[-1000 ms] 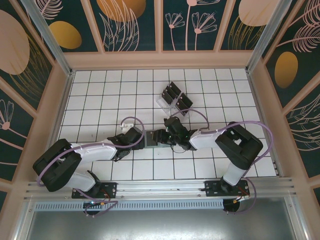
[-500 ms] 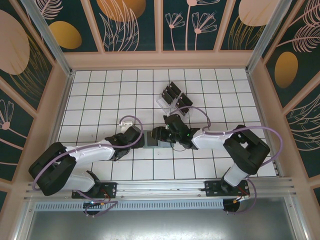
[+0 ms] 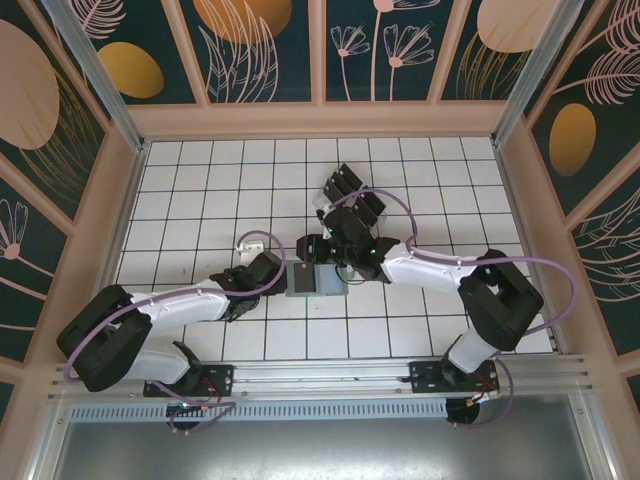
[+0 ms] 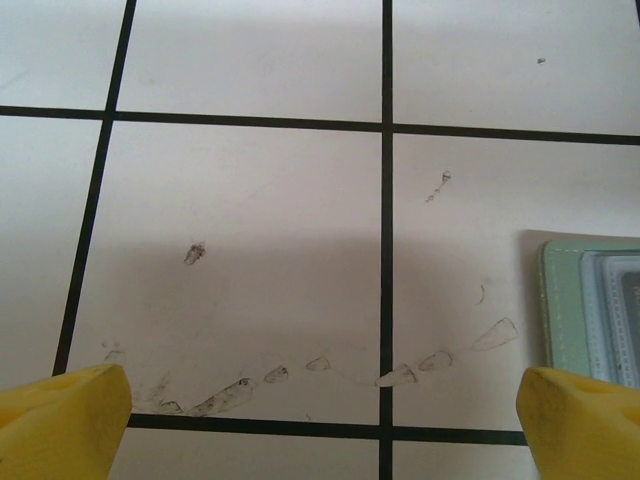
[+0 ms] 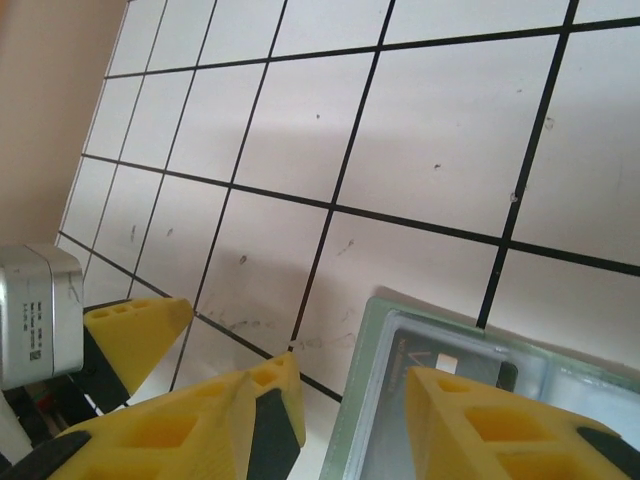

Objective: Put the credit cards into the card holder
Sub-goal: Insert the credit card into the card slot.

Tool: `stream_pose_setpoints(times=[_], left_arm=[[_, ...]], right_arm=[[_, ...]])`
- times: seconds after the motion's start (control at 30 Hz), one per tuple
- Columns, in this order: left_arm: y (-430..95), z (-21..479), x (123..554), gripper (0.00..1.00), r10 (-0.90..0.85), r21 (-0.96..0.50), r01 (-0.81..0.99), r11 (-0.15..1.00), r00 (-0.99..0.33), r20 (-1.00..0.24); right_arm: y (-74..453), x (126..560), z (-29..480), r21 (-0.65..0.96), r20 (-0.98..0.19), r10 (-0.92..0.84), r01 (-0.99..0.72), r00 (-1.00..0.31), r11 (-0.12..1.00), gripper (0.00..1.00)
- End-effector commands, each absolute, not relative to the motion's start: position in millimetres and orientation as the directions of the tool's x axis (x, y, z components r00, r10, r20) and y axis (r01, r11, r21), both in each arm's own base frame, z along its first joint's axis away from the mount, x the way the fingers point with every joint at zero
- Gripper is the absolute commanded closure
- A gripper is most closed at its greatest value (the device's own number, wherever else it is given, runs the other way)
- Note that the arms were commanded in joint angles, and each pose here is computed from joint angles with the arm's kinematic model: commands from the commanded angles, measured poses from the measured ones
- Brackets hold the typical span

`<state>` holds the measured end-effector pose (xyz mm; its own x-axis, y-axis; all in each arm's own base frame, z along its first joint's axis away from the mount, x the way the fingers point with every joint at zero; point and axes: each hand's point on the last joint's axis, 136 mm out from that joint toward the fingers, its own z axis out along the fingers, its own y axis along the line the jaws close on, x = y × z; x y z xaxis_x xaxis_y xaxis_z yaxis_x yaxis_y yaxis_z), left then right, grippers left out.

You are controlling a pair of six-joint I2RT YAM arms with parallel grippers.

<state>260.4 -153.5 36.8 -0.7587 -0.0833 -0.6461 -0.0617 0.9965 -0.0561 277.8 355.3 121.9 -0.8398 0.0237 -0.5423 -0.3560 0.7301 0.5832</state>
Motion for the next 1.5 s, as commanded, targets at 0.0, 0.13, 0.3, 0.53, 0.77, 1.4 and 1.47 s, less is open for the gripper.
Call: stream_pose_setpoints(times=[0.0, 0.13, 0.3, 0.53, 0.77, 1.4, 1.47], left_arm=[[-157, 39, 266, 0.02, -0.094, -0.054, -0.077, 0.996, -0.748, -0.657], [-158, 36, 267, 0.01, -0.097, -0.054, -0.081, 0.995, -0.753, -0.651], [-157, 30, 265, 0.02, -0.1, -0.054, -0.085, 0.995, -0.759, -0.644], [-158, 24, 263, 0.02, -0.099, -0.058, -0.08, 0.995, -0.765, -0.636], [-161, 19, 264, 0.02, -0.091, -0.057, -0.07, 0.996, -0.771, -0.63], [-160, 7, 259, 0.02, -0.089, -0.061, -0.065, 0.996, -0.785, -0.612], [-160, 6, 258, 0.01, -0.089, -0.064, -0.063, 0.996, -0.787, -0.61]], right_arm=[[356, 277, 103, 0.537, -0.525, -0.046, -0.372, -0.85, 0.757, 0.57], [360, 275, 90, 0.538, -0.504, -0.059, -0.366, -0.862, 0.759, 0.57], [362, 271, 77, 0.534, -0.479, -0.071, -0.354, -0.875, 0.767, 0.57], [348, 265, 57, 0.516, -0.445, -0.056, -0.307, -0.894, 0.8, 0.57], [345, 260, 46, 0.517, -0.42, -0.053, -0.286, -0.906, 0.807, 0.56], [350, 250, 30, 0.512, -0.385, -0.071, -0.277, -0.92, 0.813, 0.56], [352, 248, 31, 0.516, -0.383, -0.074, -0.28, -0.921, 0.81, 0.56]])
